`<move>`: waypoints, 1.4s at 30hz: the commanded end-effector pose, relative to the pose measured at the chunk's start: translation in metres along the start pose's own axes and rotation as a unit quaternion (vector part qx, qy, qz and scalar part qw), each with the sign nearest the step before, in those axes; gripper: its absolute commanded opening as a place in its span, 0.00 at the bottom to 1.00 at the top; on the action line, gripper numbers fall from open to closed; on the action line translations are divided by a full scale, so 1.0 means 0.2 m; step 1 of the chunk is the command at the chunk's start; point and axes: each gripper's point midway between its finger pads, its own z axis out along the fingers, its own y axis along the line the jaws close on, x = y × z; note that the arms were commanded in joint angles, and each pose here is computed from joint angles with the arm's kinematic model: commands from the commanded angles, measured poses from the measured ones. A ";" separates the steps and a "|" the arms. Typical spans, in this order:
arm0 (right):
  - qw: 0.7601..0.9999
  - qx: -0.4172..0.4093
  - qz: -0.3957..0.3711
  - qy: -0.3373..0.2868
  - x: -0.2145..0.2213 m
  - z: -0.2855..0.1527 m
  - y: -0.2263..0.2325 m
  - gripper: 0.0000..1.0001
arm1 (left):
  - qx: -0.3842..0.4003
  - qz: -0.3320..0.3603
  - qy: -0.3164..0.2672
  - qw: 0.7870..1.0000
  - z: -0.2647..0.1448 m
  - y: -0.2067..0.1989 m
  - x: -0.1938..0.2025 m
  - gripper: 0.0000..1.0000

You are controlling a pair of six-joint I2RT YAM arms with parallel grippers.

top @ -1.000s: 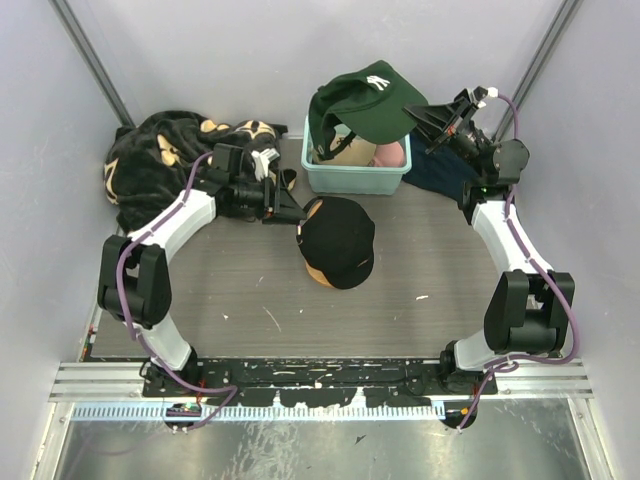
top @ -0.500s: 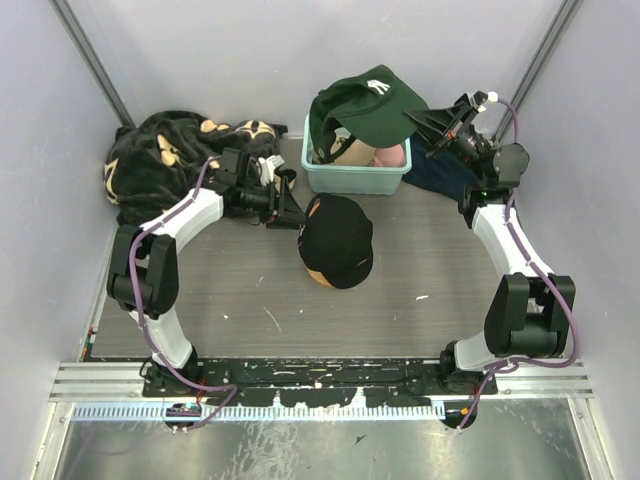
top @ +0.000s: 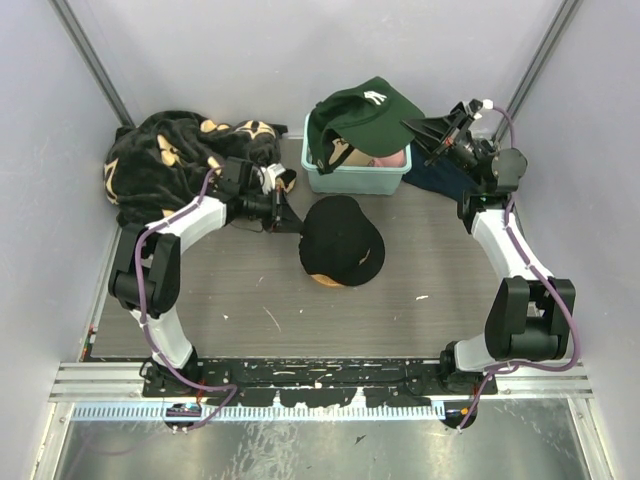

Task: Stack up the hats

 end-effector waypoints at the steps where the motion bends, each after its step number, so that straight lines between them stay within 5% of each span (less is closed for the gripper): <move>1: 0.999 -0.008 -0.023 0.034 0.15 -0.02 0.10 0.01 | -0.006 -0.023 -0.016 1.000 -0.01 0.03 0.04 0.02; 25: 0.984 0.096 -0.006 0.151 0.52 -0.09 -0.33 0.01 | 0.027 -0.162 -0.059 0.985 0.01 0.03 -0.03 0.02; 35: 0.983 -0.042 -0.073 0.161 0.49 0.02 -0.27 0.01 | 0.041 -0.176 -0.057 0.982 0.04 0.05 -0.05 0.02; 42: 0.976 -0.100 -0.043 0.189 0.49 0.13 -0.34 0.01 | 0.054 -0.191 -0.058 0.978 0.06 0.06 -0.05 0.02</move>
